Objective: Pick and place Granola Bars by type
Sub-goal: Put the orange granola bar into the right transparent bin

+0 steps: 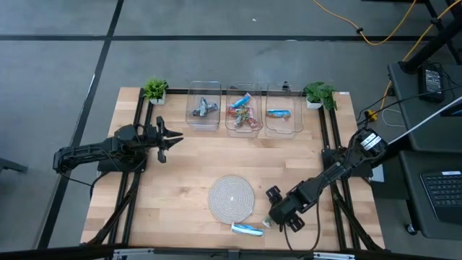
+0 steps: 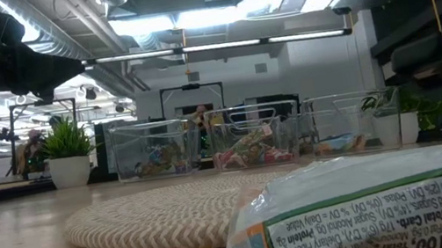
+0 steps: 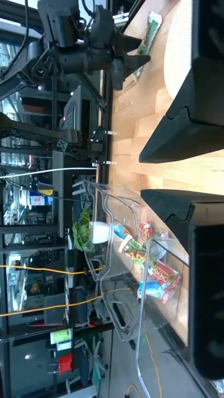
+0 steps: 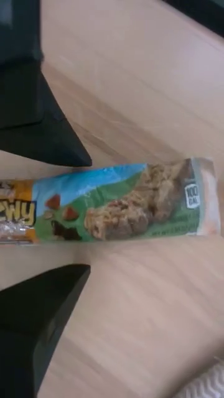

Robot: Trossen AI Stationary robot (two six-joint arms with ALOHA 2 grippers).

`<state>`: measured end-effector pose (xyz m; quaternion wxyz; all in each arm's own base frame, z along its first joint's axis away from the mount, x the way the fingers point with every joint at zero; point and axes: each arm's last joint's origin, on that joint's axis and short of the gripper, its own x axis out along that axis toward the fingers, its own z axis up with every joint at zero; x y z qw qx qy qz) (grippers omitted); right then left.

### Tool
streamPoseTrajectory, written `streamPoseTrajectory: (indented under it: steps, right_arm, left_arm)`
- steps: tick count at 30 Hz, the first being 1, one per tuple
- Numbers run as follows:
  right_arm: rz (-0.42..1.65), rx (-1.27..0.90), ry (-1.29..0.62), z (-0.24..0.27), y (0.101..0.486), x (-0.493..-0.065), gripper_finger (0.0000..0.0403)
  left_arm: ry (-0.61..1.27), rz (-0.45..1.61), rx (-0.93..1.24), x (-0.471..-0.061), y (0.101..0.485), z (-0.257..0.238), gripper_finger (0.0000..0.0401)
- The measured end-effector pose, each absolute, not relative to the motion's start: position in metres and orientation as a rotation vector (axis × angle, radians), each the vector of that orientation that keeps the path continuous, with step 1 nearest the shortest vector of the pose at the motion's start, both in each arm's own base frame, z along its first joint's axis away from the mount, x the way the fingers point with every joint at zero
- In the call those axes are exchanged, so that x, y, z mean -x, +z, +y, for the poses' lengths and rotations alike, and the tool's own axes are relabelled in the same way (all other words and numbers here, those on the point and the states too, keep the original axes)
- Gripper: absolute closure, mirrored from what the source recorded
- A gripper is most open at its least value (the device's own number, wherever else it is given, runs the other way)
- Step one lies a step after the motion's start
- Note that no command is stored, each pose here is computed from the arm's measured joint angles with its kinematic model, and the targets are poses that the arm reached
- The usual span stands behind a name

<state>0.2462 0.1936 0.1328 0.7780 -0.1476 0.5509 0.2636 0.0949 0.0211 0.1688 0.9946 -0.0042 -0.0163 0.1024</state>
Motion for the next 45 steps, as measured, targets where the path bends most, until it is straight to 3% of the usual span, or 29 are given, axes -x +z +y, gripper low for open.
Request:
streamPoseTrajectory:
  steps: [4,14,17,32,45]
  right_arm:
    - [1.188,0.305,0.586,0.193,0.131,-0.245,0.0173]
    - [1.194,0.262,0.593,0.186,0.131,-0.251,0.0335]
    - [1.19,0.263,0.599,0.185,0.132,-0.252,0.0363]
    - [1.136,0.296,0.643,0.203,0.176,-0.271,0.0381]
    - [1.121,0.3,0.312,0.17,0.19,-0.282,0.0384]
  left_arm:
    - [0.205,-0.033,0.008,-0.095,0.169,0.021,0.0329]
    - [0.205,-0.033,0.009,-0.095,0.169,0.021,0.0329]
    - [0.205,-0.033,0.009,-0.095,0.169,0.021,0.0329]
    - [0.205,-0.033,0.009,-0.095,0.169,0.021,0.0329]
    - [0.205,-0.033,0.009,-0.095,0.169,0.021,0.0329]
